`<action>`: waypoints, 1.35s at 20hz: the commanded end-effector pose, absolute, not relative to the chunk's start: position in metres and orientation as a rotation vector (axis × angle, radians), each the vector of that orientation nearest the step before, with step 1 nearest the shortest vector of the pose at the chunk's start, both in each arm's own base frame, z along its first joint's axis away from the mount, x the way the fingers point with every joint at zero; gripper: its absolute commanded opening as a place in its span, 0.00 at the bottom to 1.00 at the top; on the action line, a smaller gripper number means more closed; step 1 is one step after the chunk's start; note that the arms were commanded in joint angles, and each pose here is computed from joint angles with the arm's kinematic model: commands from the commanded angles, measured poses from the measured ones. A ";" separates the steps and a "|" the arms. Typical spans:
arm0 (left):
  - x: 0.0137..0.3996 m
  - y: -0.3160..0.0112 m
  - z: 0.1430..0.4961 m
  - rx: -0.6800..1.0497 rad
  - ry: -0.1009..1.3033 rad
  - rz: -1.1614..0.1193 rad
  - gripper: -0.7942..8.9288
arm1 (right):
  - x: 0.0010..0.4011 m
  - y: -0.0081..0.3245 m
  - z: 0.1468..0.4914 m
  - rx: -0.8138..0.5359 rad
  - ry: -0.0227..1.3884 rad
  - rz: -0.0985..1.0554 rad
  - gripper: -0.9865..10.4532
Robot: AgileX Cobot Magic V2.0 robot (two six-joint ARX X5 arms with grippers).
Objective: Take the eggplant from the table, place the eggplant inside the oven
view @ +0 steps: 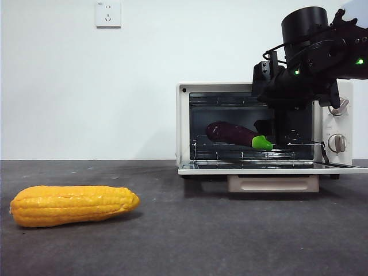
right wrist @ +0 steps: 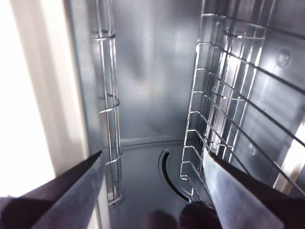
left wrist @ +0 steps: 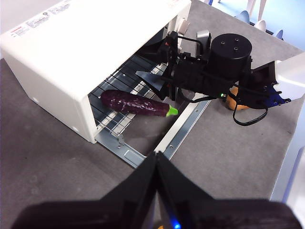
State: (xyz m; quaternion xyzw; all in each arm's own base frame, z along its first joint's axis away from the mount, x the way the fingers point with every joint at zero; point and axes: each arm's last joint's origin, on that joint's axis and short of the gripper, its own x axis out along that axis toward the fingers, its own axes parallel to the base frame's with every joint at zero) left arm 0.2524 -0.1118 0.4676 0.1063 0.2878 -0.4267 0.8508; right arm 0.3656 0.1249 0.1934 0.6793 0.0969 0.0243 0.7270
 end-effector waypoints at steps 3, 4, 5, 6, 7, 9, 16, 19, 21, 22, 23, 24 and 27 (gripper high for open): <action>0.252 -0.113 0.466 0.233 0.608 -0.911 0.08 | 0.352 0.121 0.237 1.336 0.130 0.127 0.39; 0.252 -0.113 0.466 0.234 0.608 -0.912 0.08 | 0.348 0.119 0.246 1.291 0.121 0.131 0.39; 0.252 -0.113 0.466 0.240 0.605 -0.914 0.08 | 0.343 0.115 0.258 1.246 0.103 0.150 0.39; 0.252 -0.113 0.465 0.243 0.605 -0.915 0.08 | 0.337 0.112 0.270 1.202 0.085 0.161 0.39; 0.252 -0.113 0.465 0.242 0.605 -0.915 0.08 | 0.330 0.109 0.282 1.163 0.071 0.168 0.39; 0.252 -0.112 0.465 0.242 0.606 -0.914 0.08 | 0.316 0.104 0.303 1.121 0.047 0.178 0.39; 0.252 -0.112 0.465 0.242 0.605 -0.914 0.08 | 0.275 0.092 0.347 0.953 0.043 0.310 0.39; 0.252 -0.112 0.466 0.242 0.603 -0.913 0.08 | 0.255 0.087 0.364 0.852 0.041 0.371 0.39; 0.252 -0.112 0.466 0.242 0.603 -0.912 0.08 | 0.241 0.082 0.375 0.777 0.037 0.385 0.39; 0.252 -0.112 0.466 0.242 0.602 -0.912 0.08 | 0.232 0.080 0.382 0.727 0.035 0.389 0.39; 0.252 -0.112 0.466 0.242 0.602 -0.911 0.08 | 0.225 0.078 0.388 0.680 0.038 0.391 0.39; 0.252 -0.112 0.466 0.242 0.602 -0.911 0.08 | 0.216 0.075 0.395 0.624 0.044 0.391 0.39; 0.253 -0.112 0.466 0.242 0.598 -0.911 0.08 | 0.191 0.066 0.416 0.462 0.080 0.374 0.39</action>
